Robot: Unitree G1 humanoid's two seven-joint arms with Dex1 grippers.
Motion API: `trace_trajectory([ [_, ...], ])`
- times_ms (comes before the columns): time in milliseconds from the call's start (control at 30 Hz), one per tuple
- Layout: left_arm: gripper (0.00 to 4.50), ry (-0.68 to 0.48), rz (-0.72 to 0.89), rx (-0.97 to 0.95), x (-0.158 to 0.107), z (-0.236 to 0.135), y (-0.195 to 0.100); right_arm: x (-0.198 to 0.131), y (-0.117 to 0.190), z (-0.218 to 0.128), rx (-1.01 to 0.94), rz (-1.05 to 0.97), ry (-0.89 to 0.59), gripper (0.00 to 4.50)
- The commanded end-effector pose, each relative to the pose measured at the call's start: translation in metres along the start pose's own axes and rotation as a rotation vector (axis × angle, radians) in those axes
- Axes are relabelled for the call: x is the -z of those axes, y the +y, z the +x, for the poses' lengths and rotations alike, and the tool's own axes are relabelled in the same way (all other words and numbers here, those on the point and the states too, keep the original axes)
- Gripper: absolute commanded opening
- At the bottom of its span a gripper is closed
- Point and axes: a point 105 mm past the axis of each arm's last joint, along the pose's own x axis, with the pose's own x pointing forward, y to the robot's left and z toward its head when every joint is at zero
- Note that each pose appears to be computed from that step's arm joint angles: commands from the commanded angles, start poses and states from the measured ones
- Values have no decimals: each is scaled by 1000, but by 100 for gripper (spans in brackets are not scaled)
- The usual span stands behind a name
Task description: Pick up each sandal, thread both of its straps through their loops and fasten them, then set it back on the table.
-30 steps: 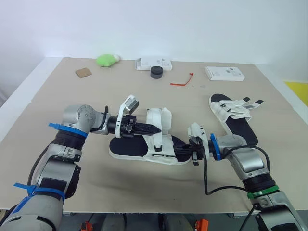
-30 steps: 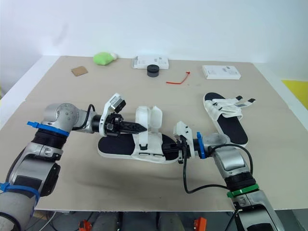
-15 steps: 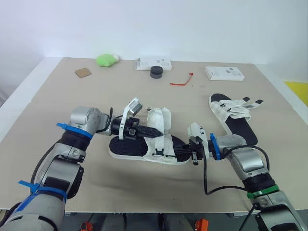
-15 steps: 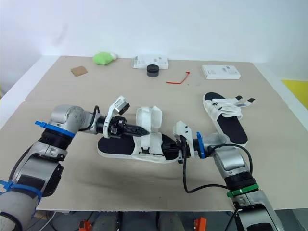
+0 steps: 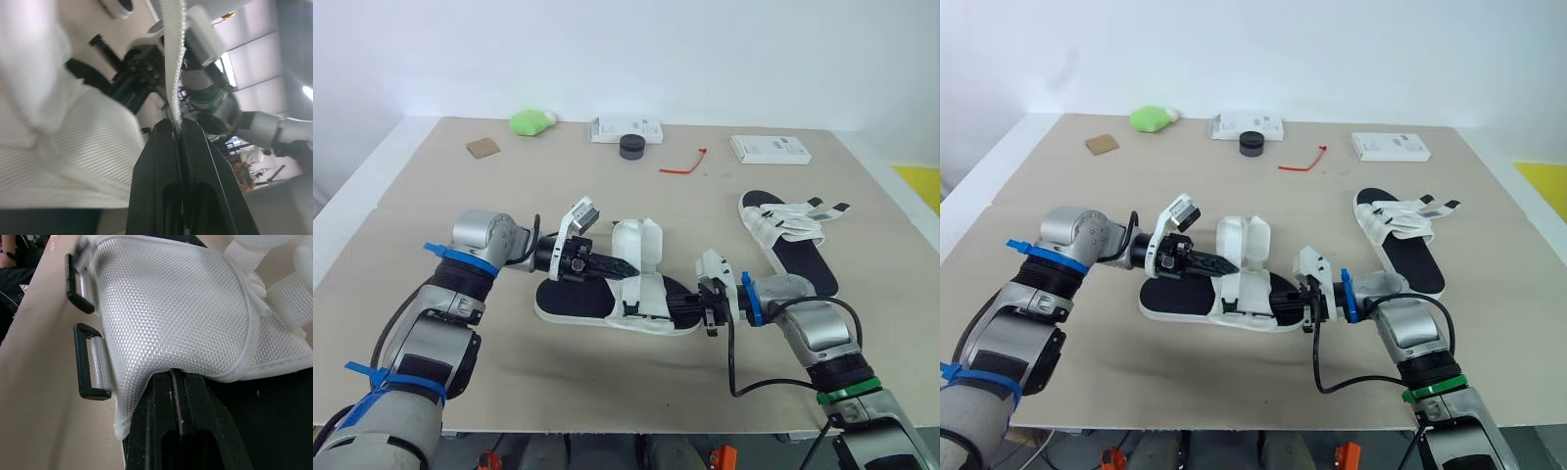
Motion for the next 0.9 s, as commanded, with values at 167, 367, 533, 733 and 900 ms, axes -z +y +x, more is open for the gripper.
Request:
trace_trajectory([
  [167, 6, 10, 47, 28, -3, 5, -3, 31, -3, -3, 49, 106, 82, 0],
  [367, 6, 12, 61, 55, -4, 10, -9, 30, -3, -2, 51, 108, 80, 0],
  [533, 6, 29, 68, 53, 1, 9, -9, 31, -3, -2, 54, 111, 79, 0],
  [733, 6, 110, 171, 36, 16, 8, -8, 30, -2, -3, 55, 111, 74, 0],
  [900, 6, 163, 321, 5, 33, 12, -2, 29, -2, -3, 53, 107, 71, 0],
])
